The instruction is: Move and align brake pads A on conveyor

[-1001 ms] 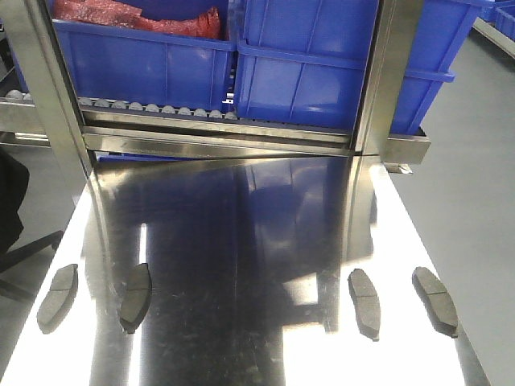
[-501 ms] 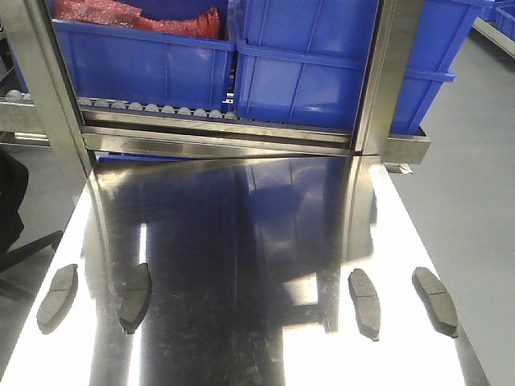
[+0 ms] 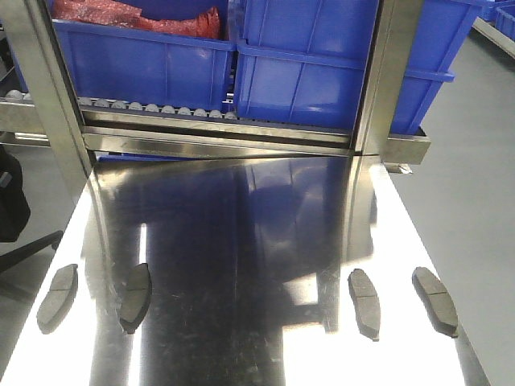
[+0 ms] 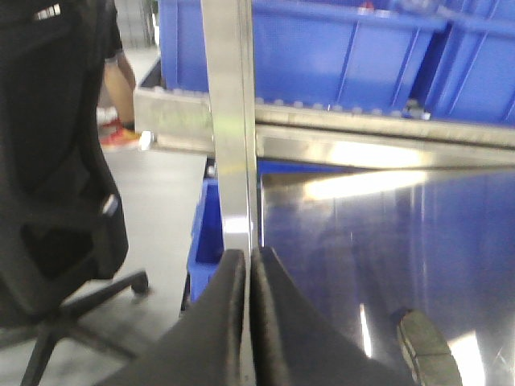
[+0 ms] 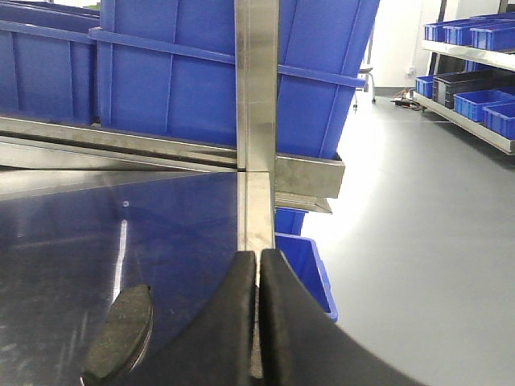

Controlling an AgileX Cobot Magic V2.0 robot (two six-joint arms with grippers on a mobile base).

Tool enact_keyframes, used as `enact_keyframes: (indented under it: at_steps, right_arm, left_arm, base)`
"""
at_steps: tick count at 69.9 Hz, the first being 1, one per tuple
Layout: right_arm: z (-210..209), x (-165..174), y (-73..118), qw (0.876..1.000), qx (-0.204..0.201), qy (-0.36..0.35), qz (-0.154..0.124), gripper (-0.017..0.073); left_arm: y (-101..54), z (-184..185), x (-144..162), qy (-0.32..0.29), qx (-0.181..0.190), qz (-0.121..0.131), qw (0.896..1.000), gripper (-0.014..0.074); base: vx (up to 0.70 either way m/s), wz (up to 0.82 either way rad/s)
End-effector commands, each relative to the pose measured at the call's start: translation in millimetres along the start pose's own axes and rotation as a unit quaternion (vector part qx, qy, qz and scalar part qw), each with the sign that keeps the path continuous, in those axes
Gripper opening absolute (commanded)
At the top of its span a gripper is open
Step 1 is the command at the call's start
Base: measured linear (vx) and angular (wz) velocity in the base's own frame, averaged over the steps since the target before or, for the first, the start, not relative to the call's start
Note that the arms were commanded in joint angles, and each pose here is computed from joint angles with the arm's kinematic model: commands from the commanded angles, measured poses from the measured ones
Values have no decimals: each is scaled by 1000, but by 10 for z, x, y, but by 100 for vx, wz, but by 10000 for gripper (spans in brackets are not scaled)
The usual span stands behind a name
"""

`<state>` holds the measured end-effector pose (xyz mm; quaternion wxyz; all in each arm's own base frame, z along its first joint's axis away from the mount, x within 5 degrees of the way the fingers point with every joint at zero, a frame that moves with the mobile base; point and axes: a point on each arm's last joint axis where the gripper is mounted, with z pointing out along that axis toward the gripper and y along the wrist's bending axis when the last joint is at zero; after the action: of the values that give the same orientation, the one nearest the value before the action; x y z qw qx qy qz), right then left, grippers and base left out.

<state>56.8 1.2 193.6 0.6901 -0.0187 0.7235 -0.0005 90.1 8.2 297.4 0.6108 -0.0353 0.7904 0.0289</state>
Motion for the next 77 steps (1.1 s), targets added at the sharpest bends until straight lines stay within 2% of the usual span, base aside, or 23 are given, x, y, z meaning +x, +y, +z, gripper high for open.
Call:
enact_keyframes:
  at_steps: [1,8,16,26,35,40,47,54,65,69,77]
  right_arm:
    - [-7,-51,1,999,1,-39,-6,-3]
    - [-7,-51,1,999,1,-39,-6,-3]
    - [-7,-51,1,999,1,-39,-6,-3]
    - [-7,-51,1,999,1,-39,-6,-3]
    - [-7,-51,1,999,1,-39,-6,-3]
    - [-7,-51,1,999,1,-39,-6,-3]
    - [-7,-51,1,999,1,-39,-6,-3]
    - [-7,-51,1,999,1,-39,-6,-3]
    - [-7,-51,1,999,1,-39,-6,-3]
    - [-7,-51,1,999,1,-39,-6,-3]
    - [-7,-51,1,999,1,-39,-6,-3]
  left_arm:
    - [-12,21,-166,-33,6,-4,999,9]
    - [-12,23,-166,-33,6,-4,999,70]
    - [-12,25,-165,-32,6,-4,999,261]
    - [-12,25,-160,-29,6,-5,1000,566]
    - [-12,25,-160,-29,6,-5,1000,719]
    - [-12,25,-163,-31,6,-5,999,730]
    - [-18,26,-150,-23,10,-18,1000,713]
    - [-20,62,-151,-10,9,-1,1000,685]
    - [-32,222,-249,28,12,1,1000,677]
    - [-48,336,-312,46,18,10,999,677]
    - [-104,576,-390,93,44,5,995,677]
  base:
    - [0,0]
    - [0,0]
    - [0,0]
    - [0,0]
    - [0,0]
    - [0,0]
    - [0,0]
    - [0,0]
    - [0,0]
    - [0,0]
    - [0,0]
